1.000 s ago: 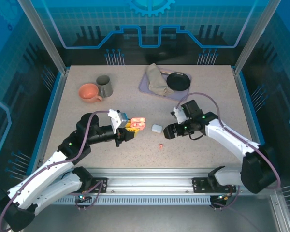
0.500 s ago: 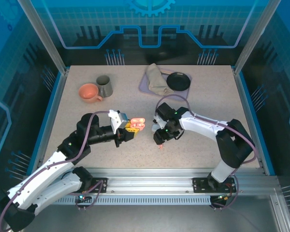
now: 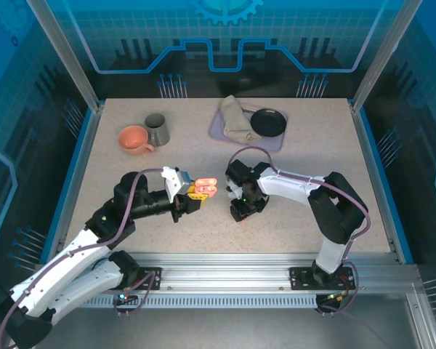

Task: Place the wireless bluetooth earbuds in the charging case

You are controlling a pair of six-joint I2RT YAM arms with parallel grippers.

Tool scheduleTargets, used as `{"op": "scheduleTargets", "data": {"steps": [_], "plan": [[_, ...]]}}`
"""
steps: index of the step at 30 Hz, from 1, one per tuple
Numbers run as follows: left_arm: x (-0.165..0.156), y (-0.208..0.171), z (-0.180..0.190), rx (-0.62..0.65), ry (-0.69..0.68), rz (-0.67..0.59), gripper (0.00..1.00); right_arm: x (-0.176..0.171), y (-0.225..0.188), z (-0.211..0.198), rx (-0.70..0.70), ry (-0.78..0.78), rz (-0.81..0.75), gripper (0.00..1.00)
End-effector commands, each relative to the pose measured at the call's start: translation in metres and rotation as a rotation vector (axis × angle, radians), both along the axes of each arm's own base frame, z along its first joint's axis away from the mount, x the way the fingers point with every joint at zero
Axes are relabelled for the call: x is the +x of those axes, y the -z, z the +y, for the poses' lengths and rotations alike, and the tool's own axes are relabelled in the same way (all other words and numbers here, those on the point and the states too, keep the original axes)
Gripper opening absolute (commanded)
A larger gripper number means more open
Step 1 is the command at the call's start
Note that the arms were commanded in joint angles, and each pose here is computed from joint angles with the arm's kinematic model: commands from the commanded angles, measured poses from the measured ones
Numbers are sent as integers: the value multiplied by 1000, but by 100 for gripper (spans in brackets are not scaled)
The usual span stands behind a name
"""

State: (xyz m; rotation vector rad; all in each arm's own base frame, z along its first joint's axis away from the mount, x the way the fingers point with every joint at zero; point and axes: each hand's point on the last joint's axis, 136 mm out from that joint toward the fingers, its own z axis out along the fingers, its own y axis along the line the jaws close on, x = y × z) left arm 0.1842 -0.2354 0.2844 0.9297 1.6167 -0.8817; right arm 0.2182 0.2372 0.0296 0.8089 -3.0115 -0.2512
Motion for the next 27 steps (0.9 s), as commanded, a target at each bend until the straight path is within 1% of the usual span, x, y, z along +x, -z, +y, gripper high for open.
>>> {"op": "scheduleTargets", "data": {"steps": [1, 8, 16, 27], "plan": [[-2, 2, 1, 4, 0, -16, 0, -4, 1, 4, -24, -1, 23, 44], [-3, 3, 2, 5, -2, -13, 0, -8, 9, 9, -30, -10, 45, 41], [-3, 3, 2, 4, -1, -15, 0, -10, 15, 7, -56, -11, 55, 38], [-3, 3, 2, 3, -2, -13, 0, -12, 22, 4, -77, -3, 67, 30]]}}
